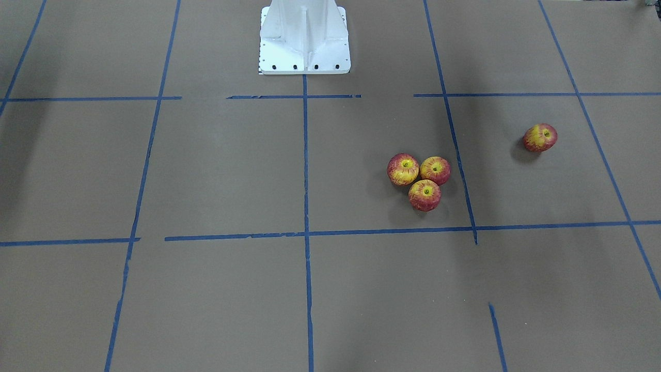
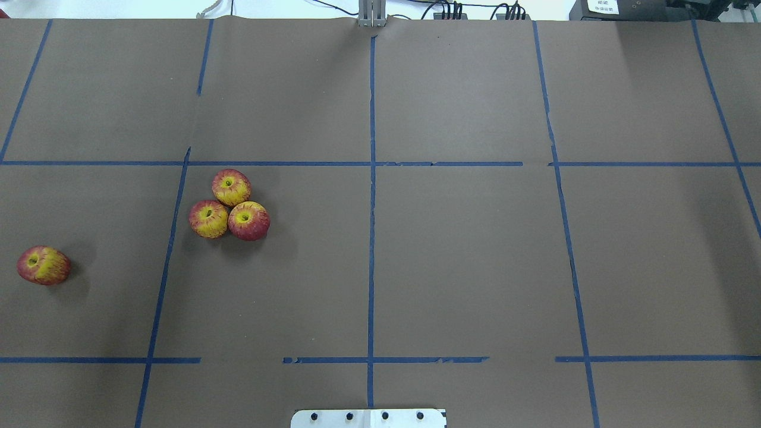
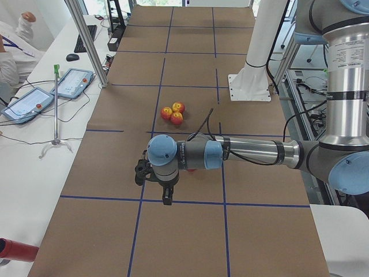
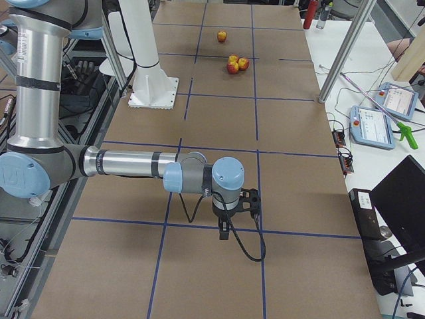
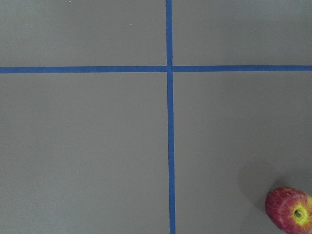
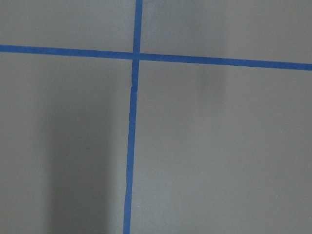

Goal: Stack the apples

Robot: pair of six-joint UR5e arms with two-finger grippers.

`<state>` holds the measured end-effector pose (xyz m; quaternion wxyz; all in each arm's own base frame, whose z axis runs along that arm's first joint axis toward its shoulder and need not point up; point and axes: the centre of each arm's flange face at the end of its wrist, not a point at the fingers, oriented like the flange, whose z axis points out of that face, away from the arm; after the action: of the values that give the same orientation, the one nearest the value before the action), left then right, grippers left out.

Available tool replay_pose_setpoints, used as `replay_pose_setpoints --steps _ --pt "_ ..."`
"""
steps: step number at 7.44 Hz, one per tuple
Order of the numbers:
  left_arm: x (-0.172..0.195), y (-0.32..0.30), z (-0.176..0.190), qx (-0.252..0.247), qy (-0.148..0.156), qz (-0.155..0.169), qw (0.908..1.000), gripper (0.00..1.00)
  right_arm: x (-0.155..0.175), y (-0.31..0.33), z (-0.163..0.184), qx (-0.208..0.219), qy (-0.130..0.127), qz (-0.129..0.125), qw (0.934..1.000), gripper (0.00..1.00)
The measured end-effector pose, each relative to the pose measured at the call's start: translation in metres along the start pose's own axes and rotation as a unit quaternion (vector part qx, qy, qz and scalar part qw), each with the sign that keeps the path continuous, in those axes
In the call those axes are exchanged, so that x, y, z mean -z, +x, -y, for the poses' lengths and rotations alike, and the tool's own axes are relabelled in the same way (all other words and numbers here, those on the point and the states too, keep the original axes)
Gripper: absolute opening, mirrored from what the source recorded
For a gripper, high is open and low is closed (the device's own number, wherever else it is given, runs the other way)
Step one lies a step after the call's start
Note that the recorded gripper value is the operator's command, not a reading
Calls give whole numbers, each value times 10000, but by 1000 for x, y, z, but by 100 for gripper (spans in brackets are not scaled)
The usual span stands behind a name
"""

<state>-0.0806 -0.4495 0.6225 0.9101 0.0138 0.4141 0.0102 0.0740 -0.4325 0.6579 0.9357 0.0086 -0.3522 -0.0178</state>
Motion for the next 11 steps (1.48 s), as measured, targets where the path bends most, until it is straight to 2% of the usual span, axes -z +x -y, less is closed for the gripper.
replay_pose_setpoints --steps 6,8,10,11 --pt "6 11 2 -155 113 -32 9998 100 0 0 0 0 0 -4 10000 100" --pt "-12 34 9 -513 68 -43 9986 100 0 0 0 0 0 -4 10000 100" --pt "-50 103 29 -896 -104 -152 9958 100 0 0 0 0 0 -3 10000 100" --pt "-71 137 30 -1000 -89 -244 9946 100 0 0 0 0 0 -4 10000 100"
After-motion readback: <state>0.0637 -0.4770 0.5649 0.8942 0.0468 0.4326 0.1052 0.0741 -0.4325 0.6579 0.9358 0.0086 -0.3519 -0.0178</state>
